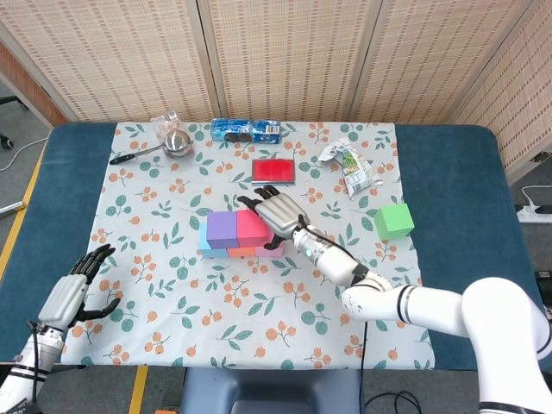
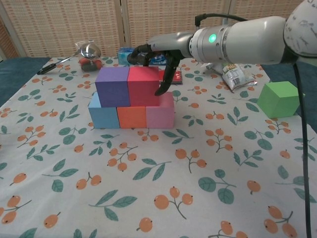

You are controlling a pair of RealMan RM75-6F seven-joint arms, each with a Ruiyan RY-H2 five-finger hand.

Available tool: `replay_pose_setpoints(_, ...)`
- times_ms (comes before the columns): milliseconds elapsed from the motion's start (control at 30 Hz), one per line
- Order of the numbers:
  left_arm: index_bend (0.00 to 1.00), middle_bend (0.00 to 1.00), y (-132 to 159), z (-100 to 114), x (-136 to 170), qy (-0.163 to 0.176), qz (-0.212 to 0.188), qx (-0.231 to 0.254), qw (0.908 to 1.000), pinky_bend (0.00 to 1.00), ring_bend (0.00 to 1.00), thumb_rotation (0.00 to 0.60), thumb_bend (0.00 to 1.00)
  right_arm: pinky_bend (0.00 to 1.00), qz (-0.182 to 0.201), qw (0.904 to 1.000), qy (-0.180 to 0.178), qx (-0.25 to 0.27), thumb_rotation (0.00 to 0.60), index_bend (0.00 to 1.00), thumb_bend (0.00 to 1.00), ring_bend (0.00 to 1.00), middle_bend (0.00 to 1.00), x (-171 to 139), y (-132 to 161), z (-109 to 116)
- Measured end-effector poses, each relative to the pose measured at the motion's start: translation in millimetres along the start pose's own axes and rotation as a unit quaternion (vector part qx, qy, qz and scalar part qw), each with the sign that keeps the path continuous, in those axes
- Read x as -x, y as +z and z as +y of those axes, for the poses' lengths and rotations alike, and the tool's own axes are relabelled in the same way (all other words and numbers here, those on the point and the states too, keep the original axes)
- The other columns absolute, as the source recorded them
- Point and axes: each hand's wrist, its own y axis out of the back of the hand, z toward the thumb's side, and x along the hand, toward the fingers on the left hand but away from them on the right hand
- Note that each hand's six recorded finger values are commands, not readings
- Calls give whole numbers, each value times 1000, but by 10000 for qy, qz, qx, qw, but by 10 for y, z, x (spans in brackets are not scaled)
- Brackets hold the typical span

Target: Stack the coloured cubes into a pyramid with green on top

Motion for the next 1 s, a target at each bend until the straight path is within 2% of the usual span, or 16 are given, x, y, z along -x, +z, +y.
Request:
replay_pose_setpoints(567,53,0,12,-7,-50,-58,-47,-25,10000,93,0,600,310,0,-28,9999,35,106,600,0,67,4,249,-36,2,19)
replay_pose_setpoints(767,53,0,103,16,-249,-236,-261,-175,9992,91,0,600,310,0,-57,9998,-61,182,600,0,67,0,178,-113,-47,108)
replay_pose_setpoints(1000,53,0,250,37,-515,-387,-488,-421,9972,76,0,600,309,0,-258,9985,-328,344,600,0,67,0,168,-313,-305,320)
